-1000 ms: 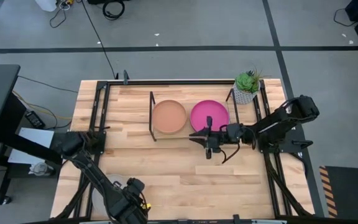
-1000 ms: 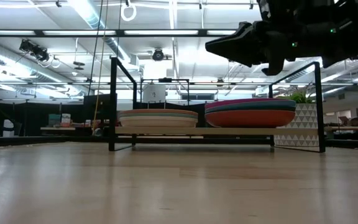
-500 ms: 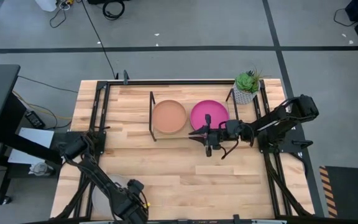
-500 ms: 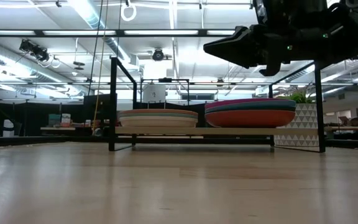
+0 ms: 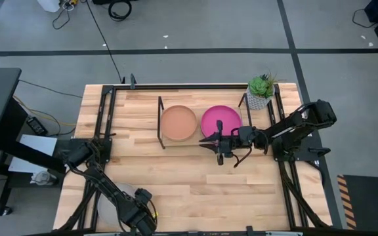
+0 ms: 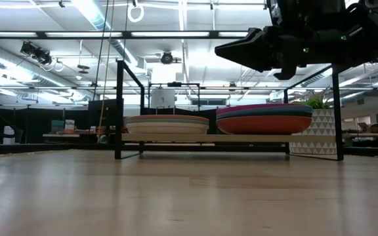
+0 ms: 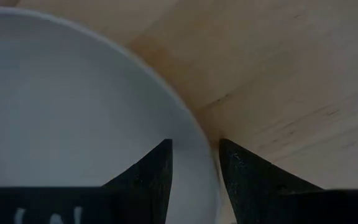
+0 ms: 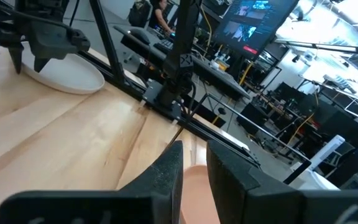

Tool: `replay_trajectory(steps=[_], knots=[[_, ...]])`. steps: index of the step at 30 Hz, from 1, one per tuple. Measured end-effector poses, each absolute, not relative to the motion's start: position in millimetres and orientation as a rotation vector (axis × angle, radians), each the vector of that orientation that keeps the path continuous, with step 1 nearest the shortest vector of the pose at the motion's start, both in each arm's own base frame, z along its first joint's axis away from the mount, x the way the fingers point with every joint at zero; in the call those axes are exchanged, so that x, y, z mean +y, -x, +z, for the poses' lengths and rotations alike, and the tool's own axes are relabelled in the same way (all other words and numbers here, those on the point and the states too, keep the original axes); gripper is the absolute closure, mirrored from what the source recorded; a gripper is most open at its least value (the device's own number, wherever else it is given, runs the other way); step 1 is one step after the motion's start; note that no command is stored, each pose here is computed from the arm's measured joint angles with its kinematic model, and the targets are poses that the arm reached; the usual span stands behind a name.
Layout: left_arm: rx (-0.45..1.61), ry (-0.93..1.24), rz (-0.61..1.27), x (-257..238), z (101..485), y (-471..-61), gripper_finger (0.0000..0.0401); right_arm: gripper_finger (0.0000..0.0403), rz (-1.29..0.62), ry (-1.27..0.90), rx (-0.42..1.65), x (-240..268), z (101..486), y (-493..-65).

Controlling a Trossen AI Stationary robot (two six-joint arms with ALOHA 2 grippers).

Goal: Place and stack plates onto a shelf
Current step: Stack the gray plate on top of the brown plate on the shelf

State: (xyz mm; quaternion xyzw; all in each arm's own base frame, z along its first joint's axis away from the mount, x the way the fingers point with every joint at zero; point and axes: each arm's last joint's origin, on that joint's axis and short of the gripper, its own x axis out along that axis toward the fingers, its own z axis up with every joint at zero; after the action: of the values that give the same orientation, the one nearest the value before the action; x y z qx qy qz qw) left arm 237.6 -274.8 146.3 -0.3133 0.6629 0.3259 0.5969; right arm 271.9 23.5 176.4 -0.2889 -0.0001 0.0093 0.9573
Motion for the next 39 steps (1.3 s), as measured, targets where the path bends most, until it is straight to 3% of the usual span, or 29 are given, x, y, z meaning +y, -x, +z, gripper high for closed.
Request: replay_trajectory(steps=[3, 8, 14, 22, 30, 39], knots=[[1.543, 0.718, 0.718, -274, 146, -241, 0.0289, 0.0325, 0.02, 0.583, 0.001, 24, 176, -272], [1.561, 0.694, 0.675, -270, 147, -246, 0.0383, 0.0325, 0.022, 0.584, 0.01, 24, 175, -272], [1.559, 0.699, 0.598, -272, 163, -258, 0.0385, 0.0325, 0.025, 0.584, 0.018, 24, 175, -272], [1.426, 0.701, 0.39, -271, 216, -279, 0.0387, 0.0325, 0.038, 0.556, 0.055, 24, 171, -272], [1.232, 0.466, 0.22, -261, 249, -302, 0.0387, 0.0325, 0.136, 0.484, 0.13, 29, 162, -270], [1.214, 0.249, 0.107, -238, 252, -322, 0.0385, 0.0325, 0.269, 0.411, 0.189, 54, 154, -265]])
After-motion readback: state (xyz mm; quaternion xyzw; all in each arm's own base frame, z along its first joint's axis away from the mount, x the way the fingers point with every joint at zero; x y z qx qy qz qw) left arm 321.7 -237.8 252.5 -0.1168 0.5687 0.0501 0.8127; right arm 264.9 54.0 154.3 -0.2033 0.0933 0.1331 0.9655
